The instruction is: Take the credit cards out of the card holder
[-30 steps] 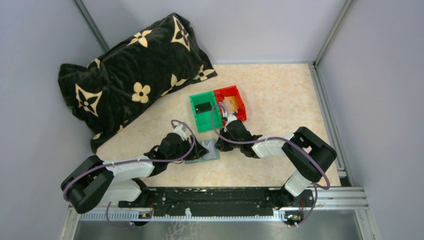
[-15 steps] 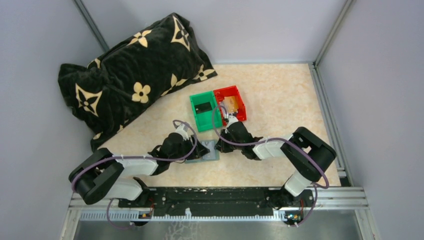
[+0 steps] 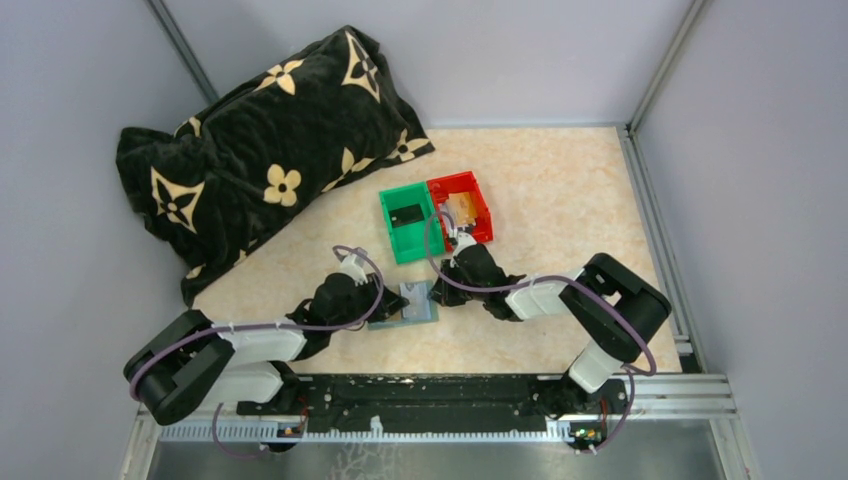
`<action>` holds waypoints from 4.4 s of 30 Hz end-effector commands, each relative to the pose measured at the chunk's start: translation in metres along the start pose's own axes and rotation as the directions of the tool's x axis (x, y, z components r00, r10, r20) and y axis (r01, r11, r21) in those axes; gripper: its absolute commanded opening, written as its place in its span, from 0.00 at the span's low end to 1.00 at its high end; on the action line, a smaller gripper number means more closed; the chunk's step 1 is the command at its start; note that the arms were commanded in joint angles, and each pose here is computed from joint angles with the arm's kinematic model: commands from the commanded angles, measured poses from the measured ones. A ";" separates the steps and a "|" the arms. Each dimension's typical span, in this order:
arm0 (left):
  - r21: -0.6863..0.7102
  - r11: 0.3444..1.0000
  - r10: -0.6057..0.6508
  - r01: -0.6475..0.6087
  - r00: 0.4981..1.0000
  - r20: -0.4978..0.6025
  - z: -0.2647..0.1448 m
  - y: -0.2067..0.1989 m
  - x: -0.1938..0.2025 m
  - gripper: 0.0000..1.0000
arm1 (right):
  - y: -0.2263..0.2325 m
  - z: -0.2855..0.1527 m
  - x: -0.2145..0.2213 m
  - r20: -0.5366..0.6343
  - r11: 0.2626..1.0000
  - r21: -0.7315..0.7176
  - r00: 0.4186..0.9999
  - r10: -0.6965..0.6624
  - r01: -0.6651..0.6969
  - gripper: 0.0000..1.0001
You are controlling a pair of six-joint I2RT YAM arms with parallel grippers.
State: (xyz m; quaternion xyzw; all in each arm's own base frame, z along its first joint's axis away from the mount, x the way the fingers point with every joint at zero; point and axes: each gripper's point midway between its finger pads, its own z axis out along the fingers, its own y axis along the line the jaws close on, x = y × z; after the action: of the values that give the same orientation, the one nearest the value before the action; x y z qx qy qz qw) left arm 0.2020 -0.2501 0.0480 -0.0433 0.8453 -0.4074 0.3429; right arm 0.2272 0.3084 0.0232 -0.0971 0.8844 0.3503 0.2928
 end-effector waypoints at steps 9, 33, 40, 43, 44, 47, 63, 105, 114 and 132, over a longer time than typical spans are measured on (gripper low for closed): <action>0.071 0.997 -0.025 0.024 1.000 0.018 0.009 -0.014 -0.007 0.40 | 0.005 0.004 0.015 -0.033 1.000 -0.021 0.999 -0.010 0.009 0.00; 0.197 0.977 -0.073 0.079 0.997 -0.040 0.023 -0.031 0.005 0.38 | -0.002 0.007 0.031 -0.061 1.000 -0.010 0.998 0.002 -0.002 0.00; 0.182 0.980 -0.075 0.077 0.997 -0.021 0.017 -0.028 0.002 0.23 | -0.008 0.007 0.033 -0.062 1.000 0.015 0.998 0.007 -0.006 0.00; 0.156 0.985 -0.081 0.080 0.997 0.001 0.007 -0.019 -0.002 0.23 | -0.010 0.008 0.033 -0.064 1.000 0.022 0.998 0.012 -0.010 0.00; 0.146 0.986 -0.081 0.079 0.997 0.008 0.003 -0.017 -0.003 0.23 | -0.010 0.008 0.034 -0.067 1.000 0.023 0.998 0.013 -0.012 0.00; 0.112 0.992 -0.067 0.060 0.996 0.052 -0.005 -0.009 -0.011 0.24 | -0.010 0.009 0.033 -0.065 1.000 0.017 0.998 0.017 -0.016 0.00; -0.045 0.999 -0.013 0.017 0.997 0.082 -0.026 0.020 -0.021 0.01 | -0.007 0.010 0.032 -0.068 1.000 0.007 0.998 0.019 -0.018 0.00; 0.370 0.924 0.035 -0.094 0.986 0.162 -0.067 -0.073 -0.048 0.84 | 0.122 -0.080 -0.090 0.179 0.887 -0.450 0.984 -0.018 0.098 0.00; 0.222 0.964 0.116 -0.148 0.981 0.153 -0.066 -0.046 -0.045 0.86 | -0.002 -0.107 -0.212 0.128 0.966 0.129 0.962 -0.239 0.223 0.00; 0.162 0.974 0.146 -0.161 0.984 0.098 -0.060 -0.026 -0.031 0.86 | -0.092 -0.024 -0.204 -0.152 0.901 0.365 0.970 -0.192 0.236 0.00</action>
State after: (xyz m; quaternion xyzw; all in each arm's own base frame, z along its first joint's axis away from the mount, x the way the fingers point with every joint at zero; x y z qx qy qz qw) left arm 0.1804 -0.2182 0.1053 0.0272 0.7955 -0.4542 0.4001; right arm 0.4055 0.2177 0.0910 -0.1495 0.9422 0.1440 0.2630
